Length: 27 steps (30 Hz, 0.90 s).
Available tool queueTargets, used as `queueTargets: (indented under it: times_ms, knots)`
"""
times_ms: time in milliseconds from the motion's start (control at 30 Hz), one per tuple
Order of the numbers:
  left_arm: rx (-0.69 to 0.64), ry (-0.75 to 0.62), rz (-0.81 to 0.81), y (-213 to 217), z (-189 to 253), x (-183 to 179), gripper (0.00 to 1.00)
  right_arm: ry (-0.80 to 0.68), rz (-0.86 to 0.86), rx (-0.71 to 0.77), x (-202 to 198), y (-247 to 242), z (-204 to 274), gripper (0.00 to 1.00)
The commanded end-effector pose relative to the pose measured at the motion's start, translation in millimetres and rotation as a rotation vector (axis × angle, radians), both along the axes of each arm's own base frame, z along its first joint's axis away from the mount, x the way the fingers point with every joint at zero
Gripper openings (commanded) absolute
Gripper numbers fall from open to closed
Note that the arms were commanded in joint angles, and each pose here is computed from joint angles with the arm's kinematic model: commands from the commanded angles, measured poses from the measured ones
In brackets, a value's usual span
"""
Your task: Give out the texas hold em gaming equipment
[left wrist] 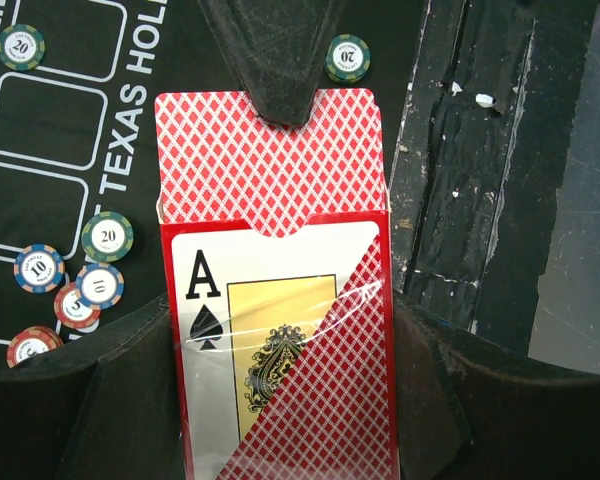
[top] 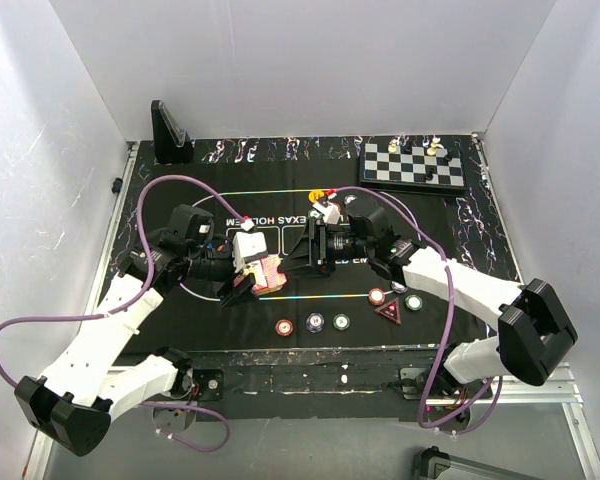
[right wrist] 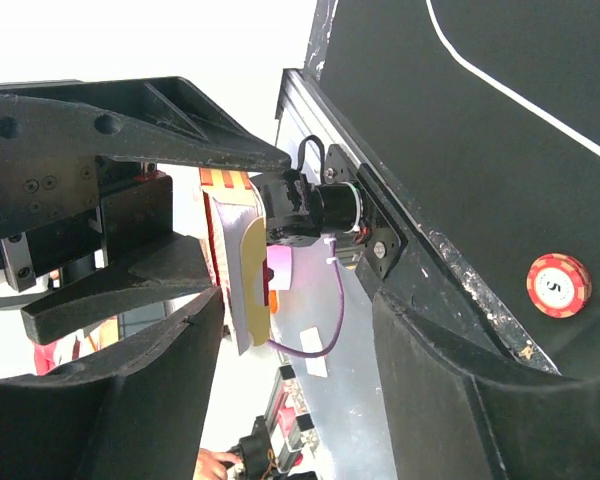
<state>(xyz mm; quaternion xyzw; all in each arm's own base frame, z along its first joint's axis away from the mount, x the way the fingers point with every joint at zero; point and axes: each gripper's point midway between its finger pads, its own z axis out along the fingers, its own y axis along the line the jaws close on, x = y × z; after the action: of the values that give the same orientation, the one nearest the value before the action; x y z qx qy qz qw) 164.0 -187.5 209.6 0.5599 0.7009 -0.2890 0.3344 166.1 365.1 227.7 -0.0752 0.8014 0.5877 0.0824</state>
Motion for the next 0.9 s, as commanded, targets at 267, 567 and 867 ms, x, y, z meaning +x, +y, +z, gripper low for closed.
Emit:
queueTargets:
  times_ms: [267, 567, 867]
  knots:
    - [-0.052, -0.036, -0.020, -11, 14, 9, 0.56, -0.035, 0.087, 0.142, -14, 31, 39, 0.72]
    - [-0.060, -0.060, -0.020, -12, 20, 11, 0.61, -0.004, 0.096, 0.165, -14, 45, 39, 0.54]
    - [-0.056, -0.095, -0.027, -10, 19, 13, 0.98, 0.011, 0.085, 0.180, -14, 48, 37, 0.24]
